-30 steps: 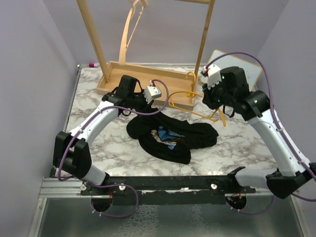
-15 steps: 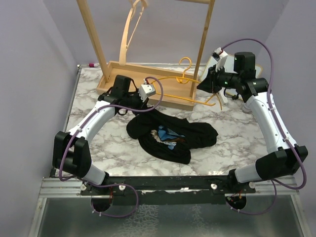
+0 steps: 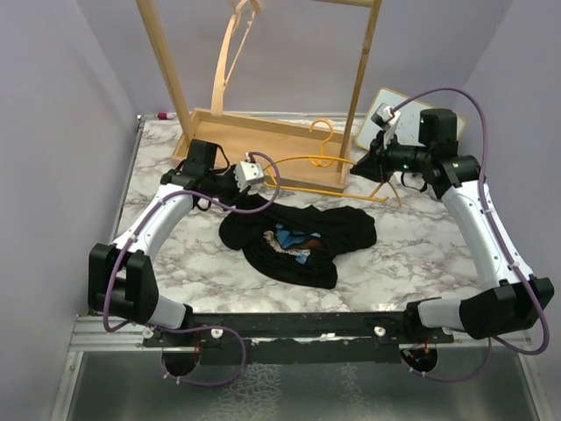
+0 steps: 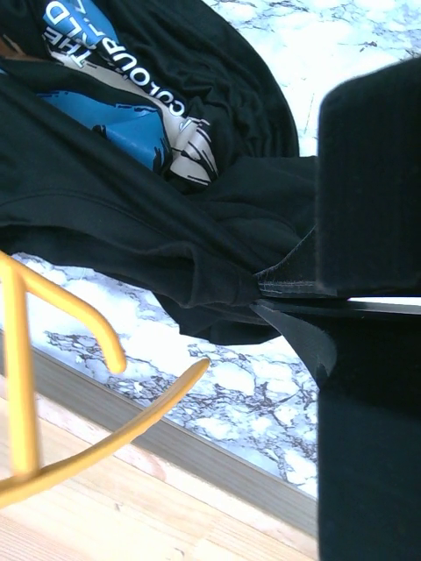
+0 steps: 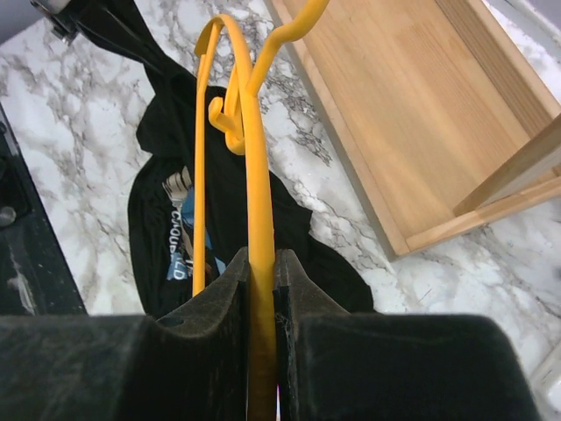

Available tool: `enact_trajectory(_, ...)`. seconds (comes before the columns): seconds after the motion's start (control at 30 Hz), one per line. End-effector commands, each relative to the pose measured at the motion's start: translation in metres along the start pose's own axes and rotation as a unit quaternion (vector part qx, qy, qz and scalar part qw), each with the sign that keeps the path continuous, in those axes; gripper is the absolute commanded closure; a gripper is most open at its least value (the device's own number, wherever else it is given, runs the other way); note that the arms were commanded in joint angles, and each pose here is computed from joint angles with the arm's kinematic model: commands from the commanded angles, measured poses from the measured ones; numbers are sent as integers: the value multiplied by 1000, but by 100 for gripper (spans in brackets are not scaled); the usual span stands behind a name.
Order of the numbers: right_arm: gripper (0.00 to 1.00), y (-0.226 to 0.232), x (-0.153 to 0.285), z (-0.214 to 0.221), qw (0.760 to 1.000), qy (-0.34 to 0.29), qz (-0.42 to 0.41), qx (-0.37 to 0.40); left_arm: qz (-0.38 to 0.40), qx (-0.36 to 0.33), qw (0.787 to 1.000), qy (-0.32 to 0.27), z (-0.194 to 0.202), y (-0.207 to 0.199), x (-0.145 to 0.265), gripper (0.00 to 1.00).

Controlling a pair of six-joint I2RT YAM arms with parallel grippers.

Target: Place the t-shirt on the hanger

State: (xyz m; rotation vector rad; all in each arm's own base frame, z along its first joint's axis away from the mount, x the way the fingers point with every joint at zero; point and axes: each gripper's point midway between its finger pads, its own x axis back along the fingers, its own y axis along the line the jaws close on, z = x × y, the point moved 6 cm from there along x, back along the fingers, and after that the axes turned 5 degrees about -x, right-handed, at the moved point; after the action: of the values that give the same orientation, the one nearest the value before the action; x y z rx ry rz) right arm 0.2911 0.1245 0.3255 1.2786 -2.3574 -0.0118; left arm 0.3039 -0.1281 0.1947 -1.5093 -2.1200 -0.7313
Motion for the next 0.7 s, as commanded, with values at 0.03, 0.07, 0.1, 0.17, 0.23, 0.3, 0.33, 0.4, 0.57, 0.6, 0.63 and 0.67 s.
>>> enact_trajectory(0.03, 99, -1, -1, 0, 994, -20, -23, 106, 17, -73, 997, -35, -20, -7, 10, 100)
enact_trajectory(0.07, 99, -1, 1, 1, 993, -18, -17, 117, 17, -78, 996, -38, -22, -8, 11, 100)
enact_trajectory(0.1, 99, -3, 2, 3, 992, -14, -9, 126, 17, -81, 996, -40, -23, -8, 11, 100)
enact_trajectory(0.17, 99, -4, 5, 4, 990, -10, -1, 140, 22, -86, 995, -44, -24, -11, 12, 100)
enact_trajectory(0.23, 99, -3, 8, 4, 988, -9, 5, 153, 26, -91, 995, -45, -24, -14, 11, 100)
enact_trajectory(0.3, 99, -5, 13, 4, 986, -5, 28, 162, 29, -91, 994, -46, -23, -16, 11, 100)
enact_trajectory(0.33, 99, -6, 16, 4, 985, -2, 42, 165, 30, -90, 994, -45, -22, -17, 11, 100)
enact_trajectory(0.4, 99, -4, 22, 3, 982, 1, 49, 180, 33, -90, 994, -46, -21, -19, 11, 100)
enact_trajectory(0.57, 99, 8, 35, 7, 980, 9, 45, 195, 33, -92, 994, -47, -19, -20, 10, 100)
enact_trajectory(0.6, 99, 11, 37, 6, 980, 8, 42, 196, 34, -91, 994, -47, -19, -20, 9, 100)
enact_trajectory(0.63, 99, 14, 38, 6, 980, 6, 38, 197, 36, -90, 994, -47, -18, -21, 9, 100)
enact_trajectory(0.67, 99, 17, 40, 7, 979, 5, 30, 200, 37, -90, 994, -48, -18, -21, 8, 100)
